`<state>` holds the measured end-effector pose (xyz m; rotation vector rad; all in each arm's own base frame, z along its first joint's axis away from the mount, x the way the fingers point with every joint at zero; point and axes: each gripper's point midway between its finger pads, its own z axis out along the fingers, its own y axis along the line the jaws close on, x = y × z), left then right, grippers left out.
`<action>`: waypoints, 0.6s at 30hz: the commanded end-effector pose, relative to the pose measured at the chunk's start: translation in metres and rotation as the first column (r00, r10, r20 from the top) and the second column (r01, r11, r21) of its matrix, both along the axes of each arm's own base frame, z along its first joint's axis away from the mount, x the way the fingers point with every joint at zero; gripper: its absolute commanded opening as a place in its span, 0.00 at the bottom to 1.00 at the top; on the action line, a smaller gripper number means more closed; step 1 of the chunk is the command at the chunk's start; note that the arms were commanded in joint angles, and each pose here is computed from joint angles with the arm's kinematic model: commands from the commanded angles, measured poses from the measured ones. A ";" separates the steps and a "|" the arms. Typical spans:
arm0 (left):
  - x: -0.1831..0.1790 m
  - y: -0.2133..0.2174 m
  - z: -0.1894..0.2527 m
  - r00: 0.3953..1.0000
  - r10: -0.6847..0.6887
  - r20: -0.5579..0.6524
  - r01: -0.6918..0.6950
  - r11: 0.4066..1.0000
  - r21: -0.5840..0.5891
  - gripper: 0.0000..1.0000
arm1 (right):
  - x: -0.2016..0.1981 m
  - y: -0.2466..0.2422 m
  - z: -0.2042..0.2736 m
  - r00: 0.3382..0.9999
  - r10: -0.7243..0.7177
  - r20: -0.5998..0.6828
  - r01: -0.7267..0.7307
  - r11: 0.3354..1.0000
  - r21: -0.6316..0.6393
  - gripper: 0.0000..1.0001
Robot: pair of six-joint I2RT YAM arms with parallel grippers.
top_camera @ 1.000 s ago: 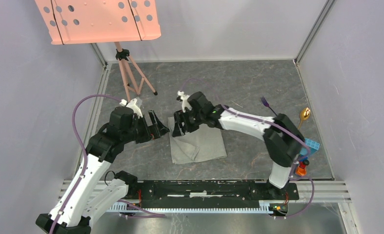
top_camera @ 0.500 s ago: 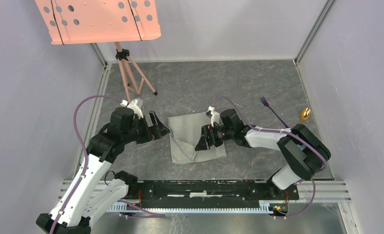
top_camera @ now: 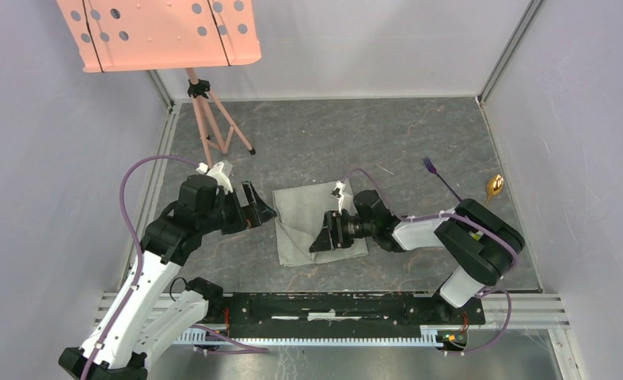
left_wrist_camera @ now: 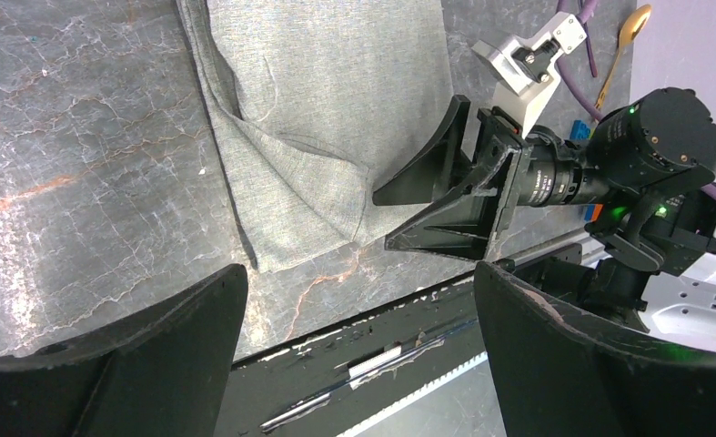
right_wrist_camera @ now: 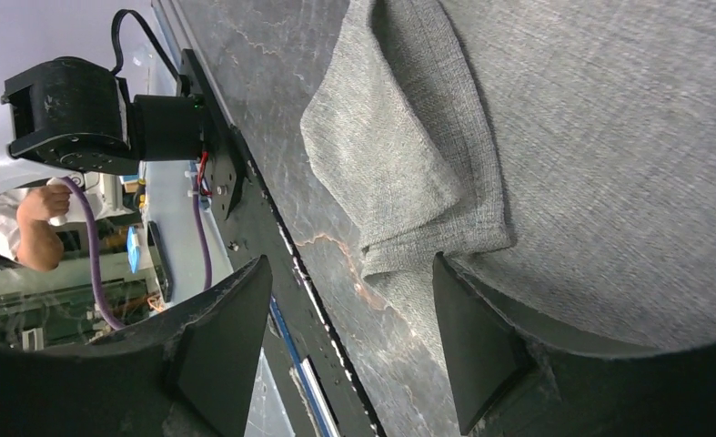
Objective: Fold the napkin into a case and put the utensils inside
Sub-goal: Smooth out the square-folded napkin at the center of the board.
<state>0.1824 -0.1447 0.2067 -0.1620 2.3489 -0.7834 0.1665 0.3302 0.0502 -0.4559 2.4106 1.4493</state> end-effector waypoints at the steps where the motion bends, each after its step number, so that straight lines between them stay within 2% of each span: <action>1: 0.000 -0.004 0.012 1.000 -0.011 0.027 0.012 0.999 -0.030 1.00 | 0.005 0.015 0.012 1.000 -0.021 0.011 0.020 0.997 0.069 0.70; 6: -0.001 -0.003 0.012 1.000 -0.012 0.027 0.012 1.000 -0.025 1.00 | 0.003 0.031 0.017 1.000 -0.005 0.017 0.003 0.996 0.085 0.71; 11: -0.001 -0.003 0.013 1.000 -0.012 0.028 0.013 1.000 -0.023 1.00 | -0.008 0.067 0.033 0.998 0.042 0.052 -0.048 0.991 0.126 0.70; 16: -0.001 -0.001 0.010 1.000 -0.002 0.027 0.003 1.000 -0.013 1.00 | -0.021 0.092 0.037 0.985 0.088 0.152 -0.102 0.991 0.086 0.74; 18: -0.001 0.001 0.007 1.000 0.002 0.020 -0.002 1.000 -0.006 1.00 | -0.018 0.086 0.036 0.980 0.097 0.172 -0.108 0.992 0.059 0.76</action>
